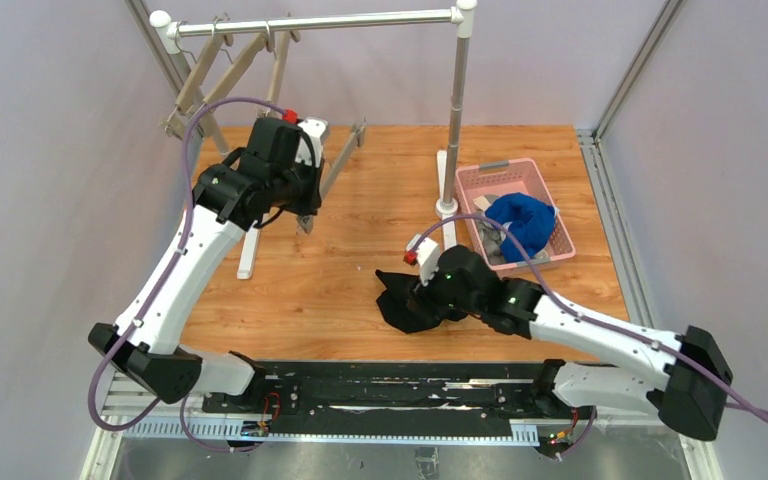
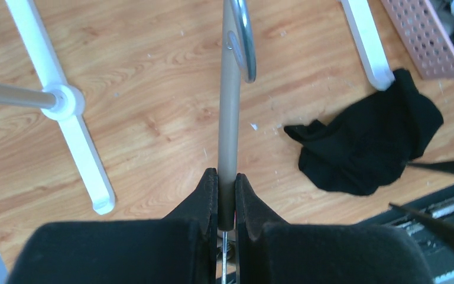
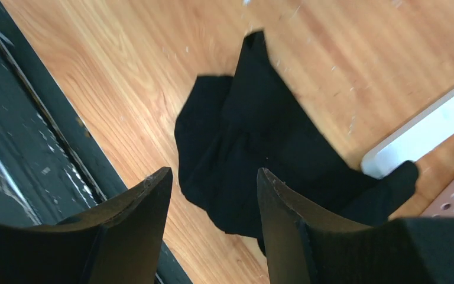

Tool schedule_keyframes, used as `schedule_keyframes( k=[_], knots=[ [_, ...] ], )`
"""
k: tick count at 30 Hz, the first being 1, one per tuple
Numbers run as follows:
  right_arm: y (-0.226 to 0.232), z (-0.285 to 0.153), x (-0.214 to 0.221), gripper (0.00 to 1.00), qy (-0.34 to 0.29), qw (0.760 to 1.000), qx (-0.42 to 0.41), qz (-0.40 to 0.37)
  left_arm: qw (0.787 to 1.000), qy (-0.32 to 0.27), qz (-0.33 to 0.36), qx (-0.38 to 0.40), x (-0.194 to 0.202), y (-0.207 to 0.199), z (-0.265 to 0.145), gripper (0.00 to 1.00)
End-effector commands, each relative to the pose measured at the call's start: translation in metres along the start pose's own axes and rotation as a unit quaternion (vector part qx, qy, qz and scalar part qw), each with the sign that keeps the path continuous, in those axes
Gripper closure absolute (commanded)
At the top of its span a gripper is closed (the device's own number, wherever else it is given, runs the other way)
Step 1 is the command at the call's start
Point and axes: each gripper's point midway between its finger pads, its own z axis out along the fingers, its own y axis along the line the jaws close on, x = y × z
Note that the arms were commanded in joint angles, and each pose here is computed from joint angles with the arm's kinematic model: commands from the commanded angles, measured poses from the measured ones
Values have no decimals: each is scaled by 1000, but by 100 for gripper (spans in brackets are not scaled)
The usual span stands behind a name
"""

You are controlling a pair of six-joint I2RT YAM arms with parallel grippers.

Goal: Remove the underwear clipped to the hanger

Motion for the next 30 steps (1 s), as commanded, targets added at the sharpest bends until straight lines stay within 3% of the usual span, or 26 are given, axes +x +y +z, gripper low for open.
schedule_keyframes(
  k=[1, 7, 12, 15, 18, 20, 25, 30],
  knots=[
    [2, 17, 43, 44, 89, 994, 30, -46, 999, -41, -9, 14, -37, 6, -11, 100],
    [19, 56, 72, 43, 161, 986, 15, -34, 997, -64, -22, 34, -66, 4, -16, 100],
    [26, 83, 112, 49, 234, 971, 29, -38, 996, -80, -28, 41, -81, 1, -21, 100],
    [27, 92, 135, 62, 280, 957, 50, -53, 994, -95, -30, 39, -92, 2, -27, 100],
    [28, 94, 143, 84, 305, 948, 75, -59, 993, -108, -28, 35, -103, 3, -32, 100],
    [30, 93, 135, 99, 299, 949, 86, -52, 993, -110, -25, 33, -108, 4, -35, 100],
    [26, 76, 85, 99, 217, 969, 116, -25, 991, -126, -21, 33, -120, 4, -45, 100],
    [-18, 30, 24, 99, 123, 969, 214, -22, 991, -131, -22, 28, -126, 8, -48, 100]
  ],
)
